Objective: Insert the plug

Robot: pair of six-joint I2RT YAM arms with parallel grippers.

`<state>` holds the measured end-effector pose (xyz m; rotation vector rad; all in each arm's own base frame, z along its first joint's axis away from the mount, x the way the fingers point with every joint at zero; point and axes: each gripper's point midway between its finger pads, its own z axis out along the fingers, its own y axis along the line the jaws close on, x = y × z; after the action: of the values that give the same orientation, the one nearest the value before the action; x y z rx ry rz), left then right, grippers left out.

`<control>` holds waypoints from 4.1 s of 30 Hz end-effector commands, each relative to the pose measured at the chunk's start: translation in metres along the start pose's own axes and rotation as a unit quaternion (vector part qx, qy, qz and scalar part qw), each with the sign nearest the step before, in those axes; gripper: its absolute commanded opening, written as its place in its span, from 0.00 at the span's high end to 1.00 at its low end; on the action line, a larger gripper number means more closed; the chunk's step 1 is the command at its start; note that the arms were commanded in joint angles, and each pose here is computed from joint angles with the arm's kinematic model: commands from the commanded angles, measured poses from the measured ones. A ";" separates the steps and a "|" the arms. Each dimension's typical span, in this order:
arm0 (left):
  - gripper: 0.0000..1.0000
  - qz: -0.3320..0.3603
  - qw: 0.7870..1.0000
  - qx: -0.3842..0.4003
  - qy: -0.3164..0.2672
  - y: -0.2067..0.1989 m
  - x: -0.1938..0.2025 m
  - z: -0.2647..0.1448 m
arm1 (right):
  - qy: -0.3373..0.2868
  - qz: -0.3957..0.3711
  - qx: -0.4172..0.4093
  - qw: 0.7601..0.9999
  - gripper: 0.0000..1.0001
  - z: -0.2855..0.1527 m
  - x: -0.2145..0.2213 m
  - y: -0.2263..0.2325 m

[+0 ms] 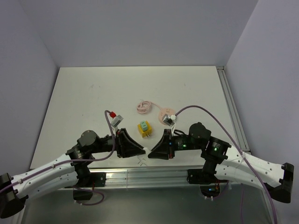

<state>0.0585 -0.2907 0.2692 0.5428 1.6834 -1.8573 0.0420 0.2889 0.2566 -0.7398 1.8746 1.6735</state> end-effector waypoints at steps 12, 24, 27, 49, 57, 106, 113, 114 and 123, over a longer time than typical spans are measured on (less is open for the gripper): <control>0.99 0.009 0.999 0.032 0.042 -0.033 -0.011 0.007 | 0.055 -0.047 -0.055 0.996 0.52 0.010 -0.016 0.036; 0.99 0.018 0.999 0.018 0.041 -0.031 -0.015 0.009 | 0.095 -0.027 -0.049 0.994 0.55 0.018 -0.004 0.028; 1.00 0.019 0.999 0.023 0.037 -0.033 -0.016 0.009 | 0.093 -0.024 -0.047 0.994 0.55 0.020 -0.004 0.025; 0.99 0.022 0.999 0.020 0.036 -0.031 -0.015 0.008 | 0.107 -0.022 -0.061 0.992 0.78 0.030 0.004 0.029; 0.91 0.019 0.999 -0.006 0.034 -0.021 -0.013 0.006 | 0.105 -0.021 -0.058 0.993 1.00 0.033 0.004 0.028; 0.00 0.056 0.956 -0.199 -0.210 0.046 -0.063 -0.060 | 0.043 0.213 0.690 0.691 1.00 -0.130 -0.096 -0.339; 0.00 0.062 0.955 -0.203 -0.209 0.046 -0.063 -0.063 | 0.060 0.222 0.684 0.692 1.00 -0.116 -0.086 -0.345; 0.01 0.063 0.954 -0.203 -0.212 0.045 -0.064 -0.064 | 0.064 0.224 0.684 0.692 1.00 -0.114 -0.084 -0.347; 0.01 0.068 0.951 -0.213 -0.214 0.045 -0.064 -0.071 | 0.063 0.238 0.683 0.687 1.00 -0.109 -0.074 -0.350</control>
<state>0.1303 -0.2175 0.2615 0.0498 1.6519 -1.3549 0.3318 0.1495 0.0645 0.2944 2.7981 -0.0226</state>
